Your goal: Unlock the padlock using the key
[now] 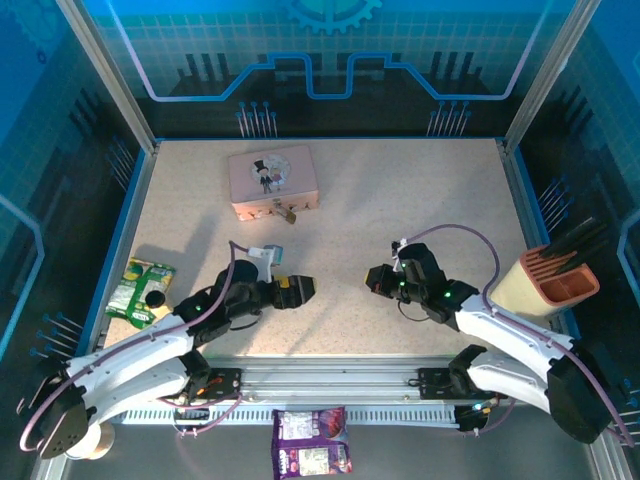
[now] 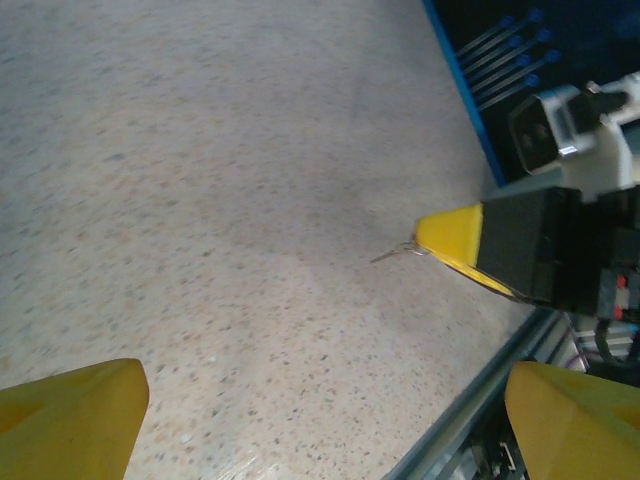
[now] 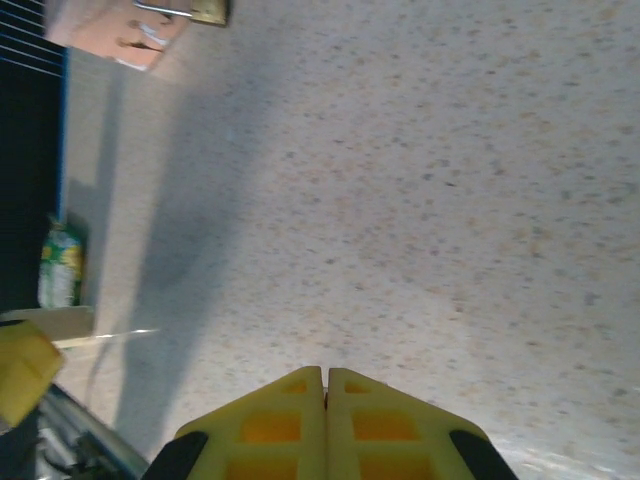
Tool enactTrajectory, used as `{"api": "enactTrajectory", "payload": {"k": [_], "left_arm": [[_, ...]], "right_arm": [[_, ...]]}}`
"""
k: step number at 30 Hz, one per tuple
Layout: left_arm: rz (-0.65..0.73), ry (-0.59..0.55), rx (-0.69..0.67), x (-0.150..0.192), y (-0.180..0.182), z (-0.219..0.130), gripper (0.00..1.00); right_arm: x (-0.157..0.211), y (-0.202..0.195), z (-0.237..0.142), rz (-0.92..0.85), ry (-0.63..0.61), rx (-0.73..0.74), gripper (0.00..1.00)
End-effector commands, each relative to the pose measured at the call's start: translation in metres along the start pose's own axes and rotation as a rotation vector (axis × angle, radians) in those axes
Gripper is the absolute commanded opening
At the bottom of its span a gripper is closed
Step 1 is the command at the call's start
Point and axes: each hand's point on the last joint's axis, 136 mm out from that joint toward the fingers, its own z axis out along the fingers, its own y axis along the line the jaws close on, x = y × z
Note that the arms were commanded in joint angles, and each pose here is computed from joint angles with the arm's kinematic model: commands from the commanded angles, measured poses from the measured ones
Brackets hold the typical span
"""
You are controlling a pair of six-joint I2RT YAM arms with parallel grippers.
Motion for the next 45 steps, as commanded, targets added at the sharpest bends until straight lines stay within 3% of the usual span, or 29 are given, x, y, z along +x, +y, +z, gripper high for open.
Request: {"api": "enactTrajectory", "payload": {"k": [1,9,15,23,29,45], "left_arm": [[0.189,-0.064,0.172,-0.017,-0.041,0.0,0.9],[0.468,-0.25,0.378,-0.041,-0.088,0.001,0.89],[0.577,-0.279,0.495,-0.051,-0.116,0.015,0.81],[0.633,-0.288,0.614,-0.063,-0.11,0.021,0.79],[0.644,-0.231,0.674,-0.063,-0.099,0.033,0.63],[0.68,-0.234,0.796,-0.057,-0.104,0.046,0.41]], "right_arm": [[-0.014,0.05,-0.016,0.034,-0.031,-0.175,0.0],[-0.041,0.112,-0.049,0.063,-0.104,-0.379,0.0],[-0.052,0.141,-0.062,0.043,-0.121,-0.462,0.0],[-0.053,0.152,-0.074,0.007,-0.11,-0.47,0.0],[-0.052,0.156,-0.077,0.006,-0.101,-0.494,0.0],[-0.048,0.157,-0.078,-0.009,-0.077,-0.496,0.0]]}}
